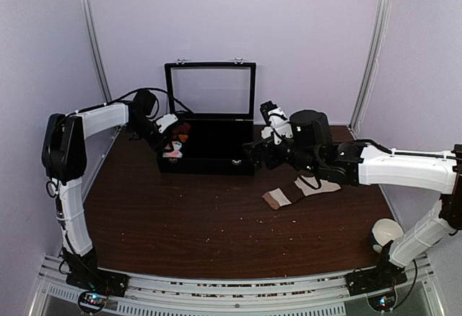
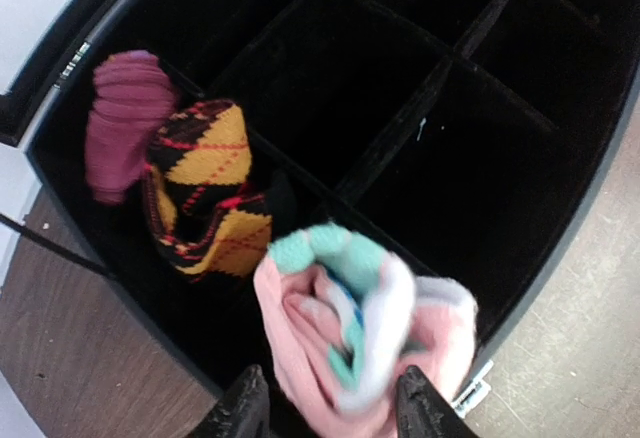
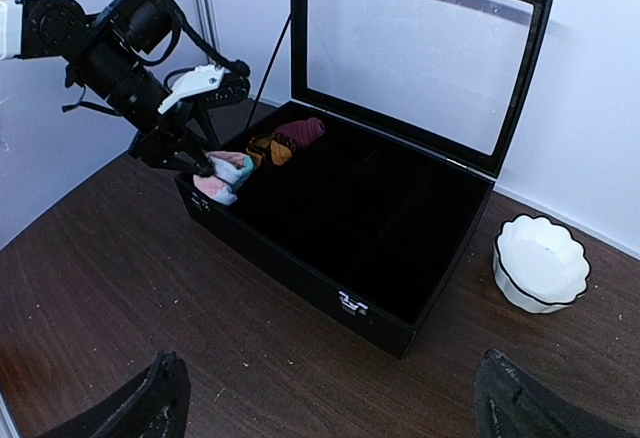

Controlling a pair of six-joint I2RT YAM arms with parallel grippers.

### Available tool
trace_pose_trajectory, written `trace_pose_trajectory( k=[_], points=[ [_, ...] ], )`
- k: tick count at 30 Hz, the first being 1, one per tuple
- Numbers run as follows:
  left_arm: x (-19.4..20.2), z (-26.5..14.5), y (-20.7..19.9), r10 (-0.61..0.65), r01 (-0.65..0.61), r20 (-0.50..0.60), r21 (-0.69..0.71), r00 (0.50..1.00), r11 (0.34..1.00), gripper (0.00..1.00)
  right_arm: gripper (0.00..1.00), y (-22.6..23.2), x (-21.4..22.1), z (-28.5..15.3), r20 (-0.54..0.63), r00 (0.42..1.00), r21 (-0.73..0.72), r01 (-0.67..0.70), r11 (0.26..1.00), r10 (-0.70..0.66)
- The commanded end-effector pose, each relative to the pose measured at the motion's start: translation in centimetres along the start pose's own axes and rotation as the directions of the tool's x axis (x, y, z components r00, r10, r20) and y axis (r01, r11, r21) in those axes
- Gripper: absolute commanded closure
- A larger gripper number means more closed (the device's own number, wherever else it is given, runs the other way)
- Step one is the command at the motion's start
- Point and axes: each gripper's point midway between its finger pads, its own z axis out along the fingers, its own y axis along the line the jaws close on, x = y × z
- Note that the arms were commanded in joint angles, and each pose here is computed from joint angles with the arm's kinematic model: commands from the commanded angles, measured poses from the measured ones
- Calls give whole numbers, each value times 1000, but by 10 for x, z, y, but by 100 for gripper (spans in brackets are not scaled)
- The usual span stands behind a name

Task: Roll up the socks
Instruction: Place the sock in the storage box, then move the sock to the center of the board.

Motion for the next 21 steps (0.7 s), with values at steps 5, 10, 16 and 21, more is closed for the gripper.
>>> trace_pose_trajectory(
  k=[5,10,16,21],
  points=[
    [-55,-64,-4,15,-18,103,20,995,1000,52,0,-6,-8,1,3,1000,24,7,1000,-7],
    [-60,-42,-16,67,-71,90,51,994,996,53,0,-6,-6,1,-4,1000,25,4,1000,-4],
    [-60,-3,-2,52,-53,41,24,998,998,70,0,-8,-3,-2,-15,1000,32,3,999,-3],
    [-32,17,20,18,-25,-78,-79,997,997,75,0,-12,-2,-6,-15,1000,44,4,999,-3]
  ],
)
